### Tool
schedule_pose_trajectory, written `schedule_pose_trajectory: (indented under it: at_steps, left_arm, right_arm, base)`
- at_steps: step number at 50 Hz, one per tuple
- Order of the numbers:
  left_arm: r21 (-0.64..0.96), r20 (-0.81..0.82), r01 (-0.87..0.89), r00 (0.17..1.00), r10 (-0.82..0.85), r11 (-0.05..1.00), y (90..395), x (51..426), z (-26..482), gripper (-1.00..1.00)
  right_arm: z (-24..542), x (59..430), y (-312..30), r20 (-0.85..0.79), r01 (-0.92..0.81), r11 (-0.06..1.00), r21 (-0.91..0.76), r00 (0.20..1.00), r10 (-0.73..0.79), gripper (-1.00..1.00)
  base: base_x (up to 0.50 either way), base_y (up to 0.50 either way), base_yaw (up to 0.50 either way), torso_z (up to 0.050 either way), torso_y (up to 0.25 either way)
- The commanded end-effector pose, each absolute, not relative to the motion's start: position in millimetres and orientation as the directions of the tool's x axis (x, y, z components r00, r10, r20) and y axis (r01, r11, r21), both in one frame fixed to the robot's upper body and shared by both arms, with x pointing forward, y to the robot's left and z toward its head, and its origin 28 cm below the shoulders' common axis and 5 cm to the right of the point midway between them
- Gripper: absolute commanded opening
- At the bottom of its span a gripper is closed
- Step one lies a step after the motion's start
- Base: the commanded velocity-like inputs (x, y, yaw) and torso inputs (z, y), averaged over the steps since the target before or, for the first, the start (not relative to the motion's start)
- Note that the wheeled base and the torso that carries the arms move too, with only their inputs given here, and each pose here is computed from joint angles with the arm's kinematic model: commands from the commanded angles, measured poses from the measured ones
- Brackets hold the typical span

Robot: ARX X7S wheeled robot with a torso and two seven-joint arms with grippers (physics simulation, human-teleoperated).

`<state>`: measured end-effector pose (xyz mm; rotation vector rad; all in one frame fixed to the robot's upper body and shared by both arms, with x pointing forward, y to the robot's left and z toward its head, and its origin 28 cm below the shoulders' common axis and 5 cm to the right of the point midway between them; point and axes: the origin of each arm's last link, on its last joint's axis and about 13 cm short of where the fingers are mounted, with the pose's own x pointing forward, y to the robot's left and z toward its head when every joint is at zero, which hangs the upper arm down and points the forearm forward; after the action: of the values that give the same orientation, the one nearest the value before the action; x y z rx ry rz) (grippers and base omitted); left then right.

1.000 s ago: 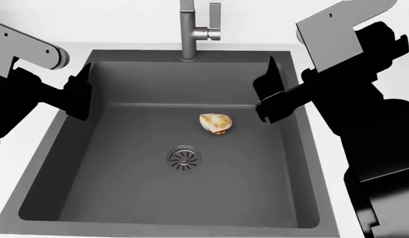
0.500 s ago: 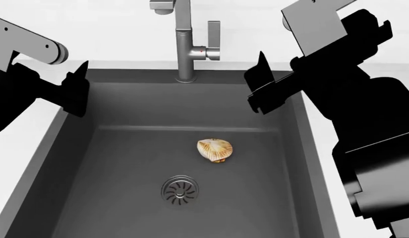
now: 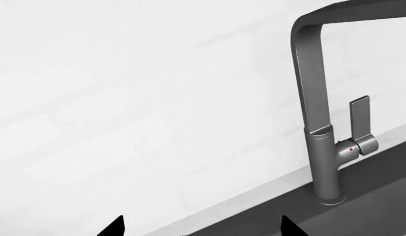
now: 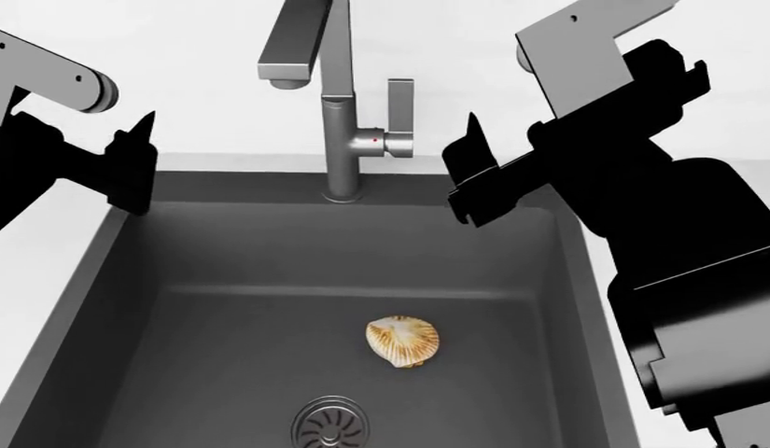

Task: Turn on the sink faucet.

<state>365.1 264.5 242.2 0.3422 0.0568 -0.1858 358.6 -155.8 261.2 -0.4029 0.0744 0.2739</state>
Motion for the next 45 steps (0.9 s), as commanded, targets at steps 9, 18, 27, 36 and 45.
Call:
schedule_pose_trajectory:
  at_steps: [9,18,27,36,45]
  left_arm:
    - [0.324,-0.13,0.2,0.977,-0.166,0.925,263.4,373.4,228.4,1.0]
    - [0.312,-0.132,0.179,0.981,-0.144,0.933,274.5,372.7,225.8,1.0]
    - [0.263,-0.121,0.136,0.987,-0.108,0.955,276.8,375.0,228.2,1.0]
    - [0.296,-0.1,0.15,0.987,-0.126,0.943,273.9,375.0,228.5,1.0]
    - [0.278,-0.087,0.163,0.986,-0.144,0.947,270.2,369.7,229.3,1.0]
  right_arm:
    - [248.7,369.8,-144.9,-0.158,-0.314,0.886,-0.341,0.948,0.275,1.0]
    - [246.6,372.8,-144.5,-0.163,-0.316,0.888,-0.335,0.947,0.276,1.0]
    - [247.6,376.0,-143.4,-0.151,-0.31,0.907,-0.286,0.949,0.277,1.0]
    - [241.8,402.9,-123.3,-0.145,-0.336,0.938,-0.084,0.936,0.322,1.0]
    - [227.8,435.5,-99.7,-0.173,-0.341,0.939,-0.04,0.928,0.329,1.0]
  base:
    - [0.27,0.0,0.0,0.0,0.0]
    - [0.27,0.0,0.0,0.0,0.001]
    - [0.19,0.0,0.0,0.0,0.0]
    - [0.0,0.0,0.0,0.0,0.0]
    - [0.0,0.0,0.0,0.0,0.0]
